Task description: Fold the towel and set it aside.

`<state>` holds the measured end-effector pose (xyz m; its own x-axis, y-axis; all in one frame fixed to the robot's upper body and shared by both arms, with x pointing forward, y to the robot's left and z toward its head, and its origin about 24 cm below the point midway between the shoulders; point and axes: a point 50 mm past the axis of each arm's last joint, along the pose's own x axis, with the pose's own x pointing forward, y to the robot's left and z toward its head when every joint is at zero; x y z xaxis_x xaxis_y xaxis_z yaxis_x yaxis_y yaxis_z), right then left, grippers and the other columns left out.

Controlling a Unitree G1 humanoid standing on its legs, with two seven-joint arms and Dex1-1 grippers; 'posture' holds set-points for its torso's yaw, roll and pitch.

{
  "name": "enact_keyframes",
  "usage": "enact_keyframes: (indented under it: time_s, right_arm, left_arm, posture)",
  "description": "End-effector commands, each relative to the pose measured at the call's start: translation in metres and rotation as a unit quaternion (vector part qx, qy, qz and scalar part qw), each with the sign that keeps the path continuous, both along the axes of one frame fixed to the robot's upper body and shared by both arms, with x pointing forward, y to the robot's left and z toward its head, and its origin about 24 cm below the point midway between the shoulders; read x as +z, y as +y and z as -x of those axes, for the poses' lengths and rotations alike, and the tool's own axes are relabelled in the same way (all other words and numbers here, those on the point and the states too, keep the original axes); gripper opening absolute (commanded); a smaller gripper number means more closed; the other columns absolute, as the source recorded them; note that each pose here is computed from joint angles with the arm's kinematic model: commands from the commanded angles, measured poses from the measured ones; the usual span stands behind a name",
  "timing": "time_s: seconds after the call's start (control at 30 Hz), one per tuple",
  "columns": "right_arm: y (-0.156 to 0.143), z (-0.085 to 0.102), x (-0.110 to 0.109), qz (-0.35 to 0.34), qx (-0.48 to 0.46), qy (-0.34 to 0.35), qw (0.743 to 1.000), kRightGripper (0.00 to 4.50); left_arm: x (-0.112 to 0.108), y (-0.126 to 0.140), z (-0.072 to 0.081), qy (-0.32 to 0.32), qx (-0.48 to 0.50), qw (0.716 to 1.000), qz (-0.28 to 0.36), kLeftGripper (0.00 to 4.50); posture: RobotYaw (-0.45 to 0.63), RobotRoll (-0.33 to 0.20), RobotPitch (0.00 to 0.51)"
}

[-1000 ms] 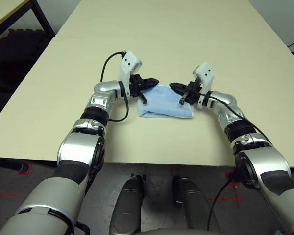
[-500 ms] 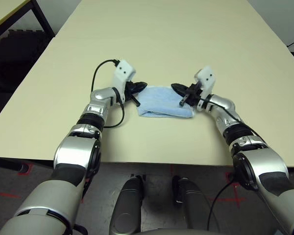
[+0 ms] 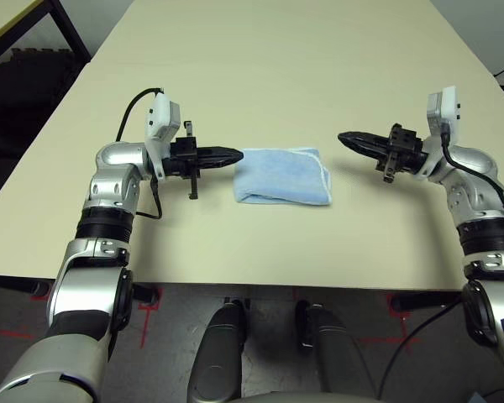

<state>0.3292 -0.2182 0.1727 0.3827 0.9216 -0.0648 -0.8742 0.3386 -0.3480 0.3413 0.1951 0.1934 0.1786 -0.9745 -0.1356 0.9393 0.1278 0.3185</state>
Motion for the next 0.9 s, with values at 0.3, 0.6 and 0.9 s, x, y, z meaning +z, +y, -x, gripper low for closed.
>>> enact_keyframes:
  time_s: [0.3, 0.6, 0.9]
  right_arm:
    - [-0.01, 0.0, -0.015, -0.038, -0.032, 0.134, 0.99, 3.38]
    - [-0.008, 0.008, -0.017, -0.087, -0.069, 0.425, 0.899, 4.47]
    - [-0.002, 0.006, -0.026, -0.136, -0.121, 0.527, 0.83, 4.47]
  left_arm:
    - [-0.01, 0.011, 0.001, 0.001, -0.003, 1.0, -0.027, 3.69]
    - [-0.009, 0.015, 0.006, 0.0, -0.009, 0.999, -0.038, 4.5]
    - [-0.007, 0.013, 0.011, -0.018, -0.019, 0.999, -0.036, 4.5]
  posture:
    - [0.06, 0.0, 0.181]
    - [0.09, 0.0, 0.186]
    - [0.1, 0.0, 0.194]
